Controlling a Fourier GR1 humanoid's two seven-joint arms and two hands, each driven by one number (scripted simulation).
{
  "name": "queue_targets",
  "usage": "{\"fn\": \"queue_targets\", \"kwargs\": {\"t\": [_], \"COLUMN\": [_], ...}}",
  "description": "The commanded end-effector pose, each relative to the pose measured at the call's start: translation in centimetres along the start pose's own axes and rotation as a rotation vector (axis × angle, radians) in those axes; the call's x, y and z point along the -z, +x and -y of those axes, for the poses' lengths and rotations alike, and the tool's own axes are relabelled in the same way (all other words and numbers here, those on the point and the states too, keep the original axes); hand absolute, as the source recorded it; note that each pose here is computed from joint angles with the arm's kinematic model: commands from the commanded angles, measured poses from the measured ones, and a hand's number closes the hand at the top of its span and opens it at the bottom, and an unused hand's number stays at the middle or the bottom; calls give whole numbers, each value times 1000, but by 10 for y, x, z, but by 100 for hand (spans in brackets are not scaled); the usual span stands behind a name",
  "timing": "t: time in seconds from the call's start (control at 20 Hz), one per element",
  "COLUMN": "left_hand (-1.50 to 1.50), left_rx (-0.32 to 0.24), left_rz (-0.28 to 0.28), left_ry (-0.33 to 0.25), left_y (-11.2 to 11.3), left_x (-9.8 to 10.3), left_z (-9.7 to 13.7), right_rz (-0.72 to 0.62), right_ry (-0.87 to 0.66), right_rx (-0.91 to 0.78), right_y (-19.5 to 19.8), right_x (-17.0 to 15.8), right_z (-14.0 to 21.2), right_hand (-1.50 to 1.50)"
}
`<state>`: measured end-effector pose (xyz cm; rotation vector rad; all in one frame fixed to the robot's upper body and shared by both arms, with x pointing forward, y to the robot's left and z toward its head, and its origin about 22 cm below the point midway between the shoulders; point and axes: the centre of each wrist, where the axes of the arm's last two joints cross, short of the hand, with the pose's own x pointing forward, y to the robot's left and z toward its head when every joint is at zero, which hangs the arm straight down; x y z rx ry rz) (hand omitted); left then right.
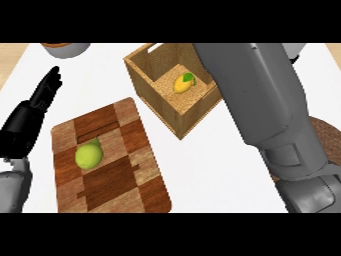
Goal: Pick the lemon from the placemat and place it in the basket
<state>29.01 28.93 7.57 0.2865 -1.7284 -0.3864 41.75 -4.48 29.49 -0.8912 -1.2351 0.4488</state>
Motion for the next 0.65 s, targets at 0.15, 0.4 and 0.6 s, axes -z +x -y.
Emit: {"fn": "queue_targets", "kwargs": {"t": [0.15,0.4,0.6], "left_hand": [0,0,0], "left_rx": [10,7,11], "left_rz": [-9,-22,-43], "left_ry": [26,14,39], "left_y": [-3,5,-3], "left_x": [-3,-7,-9], "left_z": [-10,-14,-13], "right_rz": [-84,-147,-163], "right_ry": [-309,-445,-536], "right_rx": [351,468,510], "right_y": [-34,-52,-102], "right_x": [19,14,11], "right_z": [31,55,70], "right_hand": [-150,-150,-150]}}
